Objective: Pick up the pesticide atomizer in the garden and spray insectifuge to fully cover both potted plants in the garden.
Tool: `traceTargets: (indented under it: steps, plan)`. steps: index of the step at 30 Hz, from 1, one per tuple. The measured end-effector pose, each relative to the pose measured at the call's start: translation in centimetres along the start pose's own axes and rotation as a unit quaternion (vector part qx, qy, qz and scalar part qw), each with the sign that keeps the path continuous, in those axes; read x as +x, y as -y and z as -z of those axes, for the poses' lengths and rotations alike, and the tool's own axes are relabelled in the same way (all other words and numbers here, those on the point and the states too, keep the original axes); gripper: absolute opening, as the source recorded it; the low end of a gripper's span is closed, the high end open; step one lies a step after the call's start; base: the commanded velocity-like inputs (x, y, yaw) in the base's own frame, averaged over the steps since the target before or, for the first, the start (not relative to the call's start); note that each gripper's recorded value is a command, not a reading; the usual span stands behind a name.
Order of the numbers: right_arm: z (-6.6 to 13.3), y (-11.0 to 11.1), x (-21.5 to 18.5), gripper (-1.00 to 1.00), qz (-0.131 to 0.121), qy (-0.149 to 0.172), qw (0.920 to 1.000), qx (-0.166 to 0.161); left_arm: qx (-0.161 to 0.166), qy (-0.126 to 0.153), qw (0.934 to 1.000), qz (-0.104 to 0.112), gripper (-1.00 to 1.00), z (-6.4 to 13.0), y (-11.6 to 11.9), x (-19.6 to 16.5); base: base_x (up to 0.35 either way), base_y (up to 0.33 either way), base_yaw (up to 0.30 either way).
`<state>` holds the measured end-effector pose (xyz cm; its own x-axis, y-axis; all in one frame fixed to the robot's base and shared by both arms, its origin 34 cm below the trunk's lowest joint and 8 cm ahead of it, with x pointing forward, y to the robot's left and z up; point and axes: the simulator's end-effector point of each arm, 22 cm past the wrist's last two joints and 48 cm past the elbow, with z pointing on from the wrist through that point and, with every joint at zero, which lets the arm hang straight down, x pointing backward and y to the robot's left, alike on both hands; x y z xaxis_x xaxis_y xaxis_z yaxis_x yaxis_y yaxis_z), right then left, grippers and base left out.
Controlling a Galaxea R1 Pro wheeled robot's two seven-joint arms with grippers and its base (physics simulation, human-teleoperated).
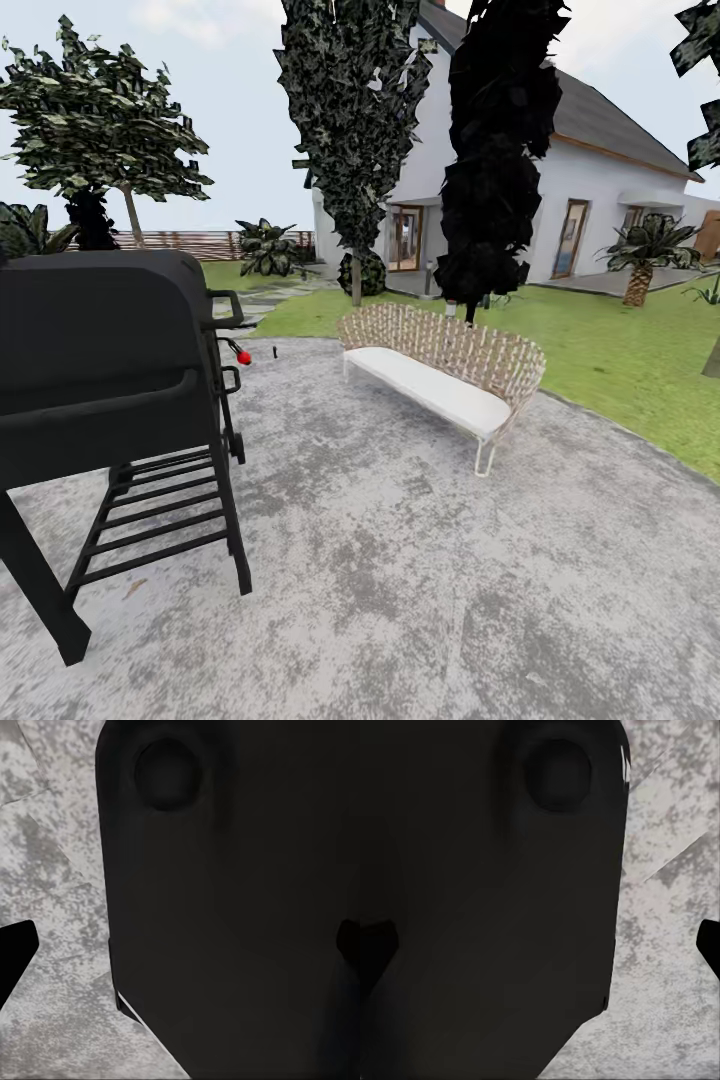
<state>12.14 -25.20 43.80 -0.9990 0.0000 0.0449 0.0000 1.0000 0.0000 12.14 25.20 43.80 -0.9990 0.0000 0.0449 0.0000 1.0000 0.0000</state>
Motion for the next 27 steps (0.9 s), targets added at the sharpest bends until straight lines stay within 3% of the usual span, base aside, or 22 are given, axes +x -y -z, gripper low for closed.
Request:
traceTargets:
  steps: [6,12,20,27]
  plan:
    - [0.0,-0.5,0.1,1.0,0.001,0.001,1.0,-0.003,0.003,0.002,1.0,-0.002,1.0,0.0,0.3,-0.3,0.0,0.0,0.0]
    - [0.1,-2.7,-3.1,1.0,0.0,0.033,0.9993,-0.017,0.002,0.017,0.9999,0.0,1.0,0.0,0.2,-1.1,0.0,0.0,0.0]
    - [0.3,-2.6,-5.1,1.0,-0.003,0.054,0.9984,-0.017,0.001,0.029,0.9996,0.005,1.0,0.0,0.1,-1.7,0.0,0.0,0.0]
    - [0.6,-1.5,-7.6,1.0,-0.002,0.089,0.996,-0.008,-0.01,0.074,0.9972,0.005,1.0,0.3,-1.7,-5.3,0.0,0.0,0.0]
